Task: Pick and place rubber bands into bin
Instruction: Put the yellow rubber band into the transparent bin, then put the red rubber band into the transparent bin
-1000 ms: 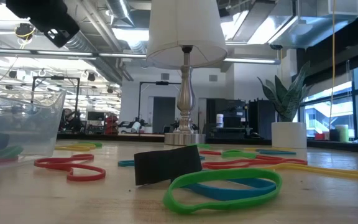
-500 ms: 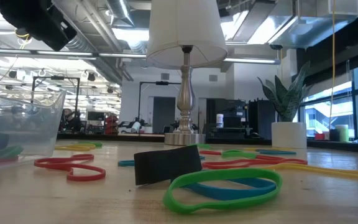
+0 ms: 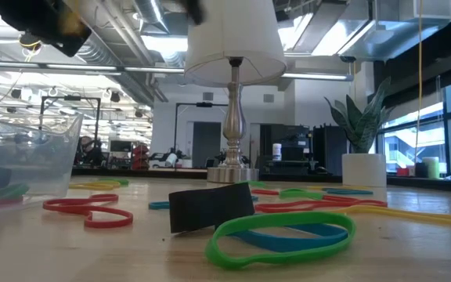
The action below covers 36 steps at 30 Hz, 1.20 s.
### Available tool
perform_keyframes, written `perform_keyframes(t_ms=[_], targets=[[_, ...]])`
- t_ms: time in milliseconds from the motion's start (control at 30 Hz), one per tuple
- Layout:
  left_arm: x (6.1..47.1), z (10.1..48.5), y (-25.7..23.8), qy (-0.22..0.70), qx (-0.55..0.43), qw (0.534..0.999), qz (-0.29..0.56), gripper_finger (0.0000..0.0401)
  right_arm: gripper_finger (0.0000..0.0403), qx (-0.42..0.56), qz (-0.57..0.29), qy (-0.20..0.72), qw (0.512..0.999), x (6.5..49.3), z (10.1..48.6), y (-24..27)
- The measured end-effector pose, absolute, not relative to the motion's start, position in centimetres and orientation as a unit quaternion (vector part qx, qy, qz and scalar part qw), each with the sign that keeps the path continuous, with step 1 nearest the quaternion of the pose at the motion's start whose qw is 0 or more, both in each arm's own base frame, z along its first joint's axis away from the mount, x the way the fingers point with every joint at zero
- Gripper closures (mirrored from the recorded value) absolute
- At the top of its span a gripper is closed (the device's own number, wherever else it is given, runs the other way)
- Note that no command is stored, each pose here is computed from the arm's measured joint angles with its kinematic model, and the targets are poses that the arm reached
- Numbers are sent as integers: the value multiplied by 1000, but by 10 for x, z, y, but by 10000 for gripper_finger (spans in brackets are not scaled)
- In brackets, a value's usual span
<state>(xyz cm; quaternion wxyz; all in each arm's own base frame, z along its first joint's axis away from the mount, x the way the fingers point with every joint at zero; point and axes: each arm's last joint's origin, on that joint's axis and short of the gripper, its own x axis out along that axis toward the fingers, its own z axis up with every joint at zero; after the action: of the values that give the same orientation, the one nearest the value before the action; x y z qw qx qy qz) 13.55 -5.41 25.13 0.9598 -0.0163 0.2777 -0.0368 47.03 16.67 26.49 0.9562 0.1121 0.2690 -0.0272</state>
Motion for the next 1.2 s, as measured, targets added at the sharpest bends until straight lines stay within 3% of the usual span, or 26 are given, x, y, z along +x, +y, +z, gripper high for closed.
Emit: perform_keyframes(t_ms=[300,533,733,1000,1200], targets=[[130,256,-51,259,-25,965,-40,400,403,73,7,334,940,534,215,168],[130,256,-52,264,-29,963,-49,400,397,99,1,368,924,536,179,170],[129,255,-52,265,-34,962,-47,399,363,94,2,369,925,537,178,169],[129,255,-52,268,-54,961,-42,399,287,96,1,368,925,536,181,169],[129,254,-52,278,-82,956,-45,398,277,101,2,361,927,524,224,163]])
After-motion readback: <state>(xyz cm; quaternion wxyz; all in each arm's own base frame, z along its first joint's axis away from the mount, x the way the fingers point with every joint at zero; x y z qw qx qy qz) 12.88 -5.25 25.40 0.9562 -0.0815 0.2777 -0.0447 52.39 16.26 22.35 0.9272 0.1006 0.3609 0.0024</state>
